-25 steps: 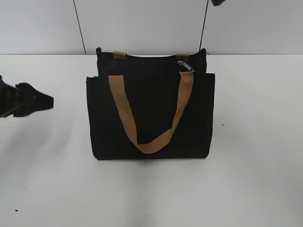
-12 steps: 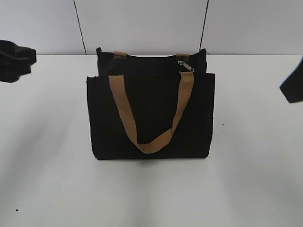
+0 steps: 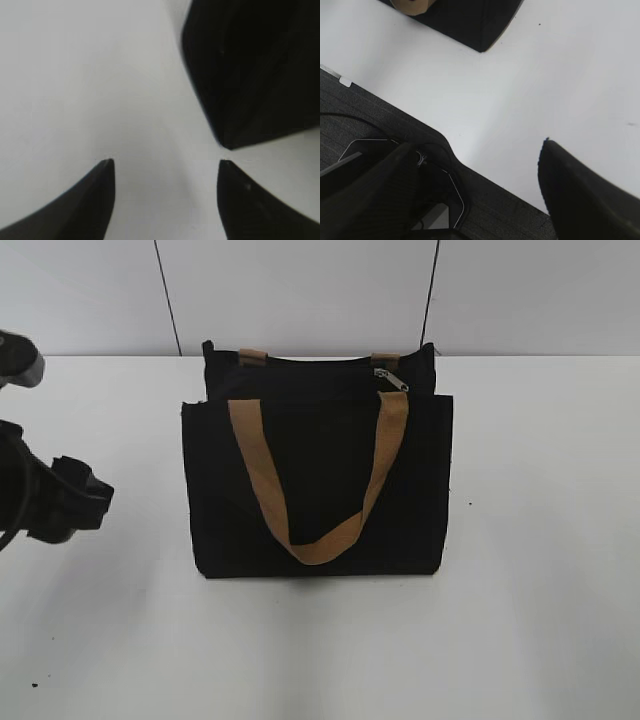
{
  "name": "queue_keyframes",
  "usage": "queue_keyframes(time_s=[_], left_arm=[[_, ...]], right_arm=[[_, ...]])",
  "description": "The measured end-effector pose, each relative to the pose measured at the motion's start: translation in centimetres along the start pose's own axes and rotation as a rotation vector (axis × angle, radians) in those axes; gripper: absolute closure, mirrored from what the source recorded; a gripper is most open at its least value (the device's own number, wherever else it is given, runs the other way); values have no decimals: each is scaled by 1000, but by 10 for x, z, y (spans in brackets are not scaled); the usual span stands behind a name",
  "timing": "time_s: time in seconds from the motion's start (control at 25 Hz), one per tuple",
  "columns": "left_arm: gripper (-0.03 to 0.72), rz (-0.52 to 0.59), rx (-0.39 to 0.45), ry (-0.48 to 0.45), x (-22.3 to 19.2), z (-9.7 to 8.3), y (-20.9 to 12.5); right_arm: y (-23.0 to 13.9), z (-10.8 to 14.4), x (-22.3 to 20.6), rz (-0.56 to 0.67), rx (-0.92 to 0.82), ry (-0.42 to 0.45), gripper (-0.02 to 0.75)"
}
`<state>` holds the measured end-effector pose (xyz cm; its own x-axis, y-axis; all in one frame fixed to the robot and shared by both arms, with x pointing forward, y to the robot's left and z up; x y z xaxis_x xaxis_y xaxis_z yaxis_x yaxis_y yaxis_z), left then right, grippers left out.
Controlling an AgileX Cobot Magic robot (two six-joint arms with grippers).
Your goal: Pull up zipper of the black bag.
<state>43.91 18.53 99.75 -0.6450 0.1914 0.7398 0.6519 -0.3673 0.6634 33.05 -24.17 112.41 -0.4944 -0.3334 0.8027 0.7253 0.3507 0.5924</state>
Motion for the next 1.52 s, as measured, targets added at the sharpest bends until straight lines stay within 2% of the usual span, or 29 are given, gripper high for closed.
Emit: queue_keyframes(time_s=[0.16,0.24,0.4,0.6,0.72,0.88,1.24,1.52], left_arm=[[122,75,-46,-71,40,-7,-5],[110,141,-81,-72,62,-4,-12],[104,193,-98,-123,106,5,-35],[104,65,-159,-172,146,18,-61],[104,15,-165,-185,152,21,-75],[104,21,-169,-204,144,20,-93],[106,10,-227,-284,144,11,-95],[106,0,-226,-295,145,11,-95]], right_arm=[[-22,-1,-6,16,25,1,146],[-33,-2,-11,29,41,0,139],[-60,-4,-27,73,74,1,138],[-89,-7,-50,95,85,0,138],[-94,-7,-56,80,86,-1,139],[-93,-7,-56,63,87,-1,141],[-93,-7,-56,60,88,-1,151],[-93,-7,-56,58,85,0,151]])
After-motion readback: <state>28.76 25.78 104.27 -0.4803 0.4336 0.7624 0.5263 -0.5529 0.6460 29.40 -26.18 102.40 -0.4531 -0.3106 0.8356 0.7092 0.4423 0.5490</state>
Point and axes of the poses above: a point on each arm's last joint axis where the gripper is mounted, x pointing back along that axis away from the gripper, z along the wrist's bending axis when the last joint is at zero, y = z × x, the point moved 1 cm from there along -x, pointing out along that axis toward the gripper, and after that the axes turned 4 degrees about -x, right-handed, at the moved point
